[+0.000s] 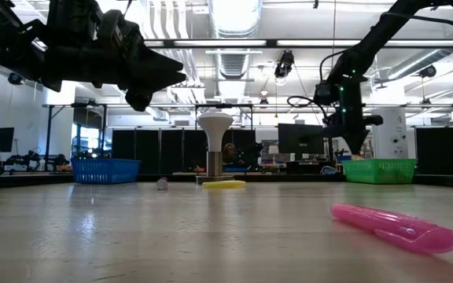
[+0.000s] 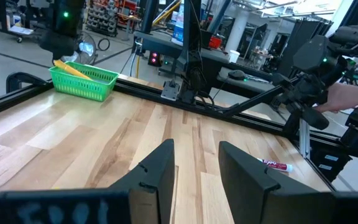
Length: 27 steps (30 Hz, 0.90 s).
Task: Pick & Place Markers
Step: Put the yellow highlighter pen into the green bin, then put the yellow pen into the orange bin
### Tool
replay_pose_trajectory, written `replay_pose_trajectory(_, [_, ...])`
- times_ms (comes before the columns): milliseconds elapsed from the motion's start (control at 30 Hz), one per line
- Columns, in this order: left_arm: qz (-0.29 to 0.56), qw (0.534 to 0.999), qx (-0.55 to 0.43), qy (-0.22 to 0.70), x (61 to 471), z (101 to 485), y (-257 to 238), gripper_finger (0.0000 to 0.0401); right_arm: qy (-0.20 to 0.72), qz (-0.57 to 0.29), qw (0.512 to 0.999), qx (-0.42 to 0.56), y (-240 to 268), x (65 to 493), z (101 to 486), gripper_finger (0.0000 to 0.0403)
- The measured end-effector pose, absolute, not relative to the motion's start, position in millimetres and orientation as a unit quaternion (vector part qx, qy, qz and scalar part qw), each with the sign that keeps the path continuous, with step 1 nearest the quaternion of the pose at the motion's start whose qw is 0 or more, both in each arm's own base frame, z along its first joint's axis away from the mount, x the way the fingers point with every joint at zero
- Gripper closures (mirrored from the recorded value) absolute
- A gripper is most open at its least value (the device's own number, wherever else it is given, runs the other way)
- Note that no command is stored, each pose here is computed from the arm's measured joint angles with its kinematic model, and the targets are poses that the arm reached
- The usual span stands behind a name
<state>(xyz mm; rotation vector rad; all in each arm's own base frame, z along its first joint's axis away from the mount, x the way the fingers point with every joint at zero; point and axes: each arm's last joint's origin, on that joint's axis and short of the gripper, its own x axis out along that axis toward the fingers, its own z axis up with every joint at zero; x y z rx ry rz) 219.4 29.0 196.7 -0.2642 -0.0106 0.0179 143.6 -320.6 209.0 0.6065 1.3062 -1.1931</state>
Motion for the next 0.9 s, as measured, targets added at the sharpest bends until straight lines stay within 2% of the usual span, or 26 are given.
replay_pose_trajectory(200, [0.009, 0.991, -0.132, -0.005, 219.4, 196.8, 29.0, 0.0282, 0.583, -0.487, 0.592, 0.27, -317.3, 142.9, 214.3, 0.0394])
replay_pose_trajectory(533, [0.009, 0.991, -0.132, -0.005, 219.4, 196.8, 29.1, 0.0282, 0.576, -0.501, 0.573, 0.299, -299.9, 138.1, 240.3, 0.0381])
replay_pose_trajectory(667, [0.009, 0.991, -0.132, -0.006, 219.4, 196.8, 29.0, 0.0282, 0.55, -0.477, 0.62, 0.292, -276.5, 148.4, 253.8, 0.0384])
replay_pose_trajectory(900, [0.008, 0.991, -0.132, -0.007, 219.7, 197.4, 28.9, 0.0282, 0.44, -0.428, 0.758, 0.222, -204.8, 172.3, 264.1, 0.0394])
